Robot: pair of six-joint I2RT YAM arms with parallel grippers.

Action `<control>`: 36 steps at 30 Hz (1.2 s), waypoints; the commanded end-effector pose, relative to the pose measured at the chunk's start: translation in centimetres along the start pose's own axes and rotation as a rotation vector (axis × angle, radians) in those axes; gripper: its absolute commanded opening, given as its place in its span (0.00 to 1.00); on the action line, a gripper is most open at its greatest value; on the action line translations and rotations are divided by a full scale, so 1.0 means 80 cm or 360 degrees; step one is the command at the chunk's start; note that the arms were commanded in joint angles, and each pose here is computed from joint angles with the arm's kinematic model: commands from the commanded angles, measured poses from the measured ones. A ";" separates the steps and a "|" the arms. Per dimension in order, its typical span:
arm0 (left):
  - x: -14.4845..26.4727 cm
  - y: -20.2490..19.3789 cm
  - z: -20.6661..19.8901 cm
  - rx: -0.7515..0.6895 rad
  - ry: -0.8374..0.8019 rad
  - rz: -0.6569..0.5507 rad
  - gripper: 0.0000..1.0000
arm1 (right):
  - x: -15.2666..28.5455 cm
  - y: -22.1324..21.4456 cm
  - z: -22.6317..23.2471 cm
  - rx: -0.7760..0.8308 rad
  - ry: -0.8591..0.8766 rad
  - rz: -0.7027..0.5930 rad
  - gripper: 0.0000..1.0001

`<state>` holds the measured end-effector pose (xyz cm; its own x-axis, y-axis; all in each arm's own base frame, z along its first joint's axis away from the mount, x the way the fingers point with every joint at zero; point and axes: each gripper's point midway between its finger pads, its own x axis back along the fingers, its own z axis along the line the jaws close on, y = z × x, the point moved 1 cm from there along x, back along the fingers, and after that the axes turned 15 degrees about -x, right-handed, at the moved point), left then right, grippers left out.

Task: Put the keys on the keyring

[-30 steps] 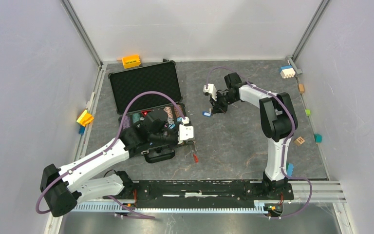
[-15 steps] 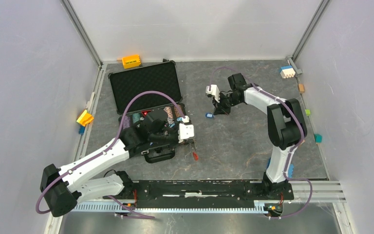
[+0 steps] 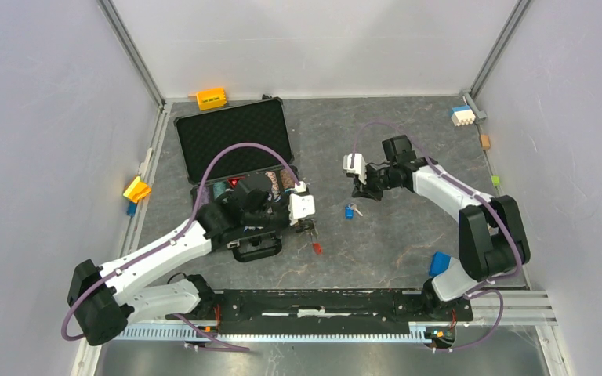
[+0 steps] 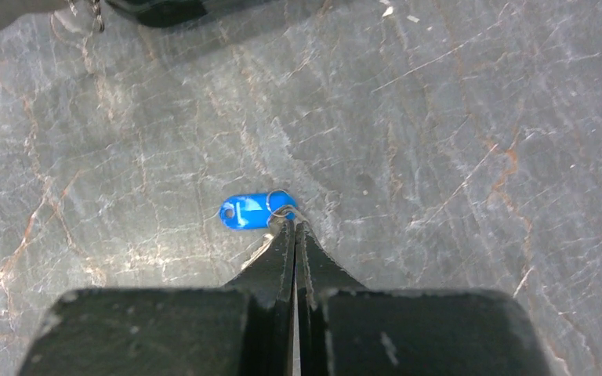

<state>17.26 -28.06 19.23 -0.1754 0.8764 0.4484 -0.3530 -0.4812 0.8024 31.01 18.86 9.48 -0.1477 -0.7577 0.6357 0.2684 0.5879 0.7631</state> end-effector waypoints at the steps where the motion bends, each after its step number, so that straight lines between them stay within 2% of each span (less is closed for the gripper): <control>1: 0.004 0.032 0.025 -0.0022 0.0100 -0.0116 0.02 | 0.007 -0.018 0.007 0.0066 -0.0081 0.0007 0.00; 6: 0.004 0.031 0.025 -0.0026 0.0093 -0.0113 0.02 | 0.011 -0.046 0.014 0.0016 -0.0152 0.0089 0.00; 10: 0.001 0.032 0.024 -0.0027 0.0083 -0.0121 0.02 | 0.009 -0.044 0.007 -0.0051 -0.0198 0.0072 0.21; 13: 0.000 0.033 0.024 -0.0024 0.0072 -0.0125 0.02 | 0.003 -0.036 -0.001 -0.0022 -0.0210 0.0069 0.31; 15: 0.001 0.033 0.024 -0.0025 0.0071 -0.0125 0.02 | -0.003 -0.033 -0.005 0.0026 -0.0201 0.0082 0.45; 20: 0.004 0.031 0.022 -0.0034 0.0067 -0.0112 0.02 | -0.017 -0.032 -0.008 0.0136 -0.0095 0.0136 0.57; 23: 0.006 0.029 0.021 -0.0047 0.0074 -0.0103 0.02 | -0.027 -0.034 -0.009 0.0211 -0.0069 0.0155 0.59; 36: 0.017 0.029 0.019 -0.0056 0.0091 -0.0117 0.02 | -0.061 -0.029 -0.008 0.0290 0.0057 0.0238 0.45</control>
<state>17.59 -27.82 20.03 -0.1951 0.8842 0.4245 -0.3602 -0.4672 0.8075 30.59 20.43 3.74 -0.0773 -0.6655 0.7424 0.1551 0.7275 0.6684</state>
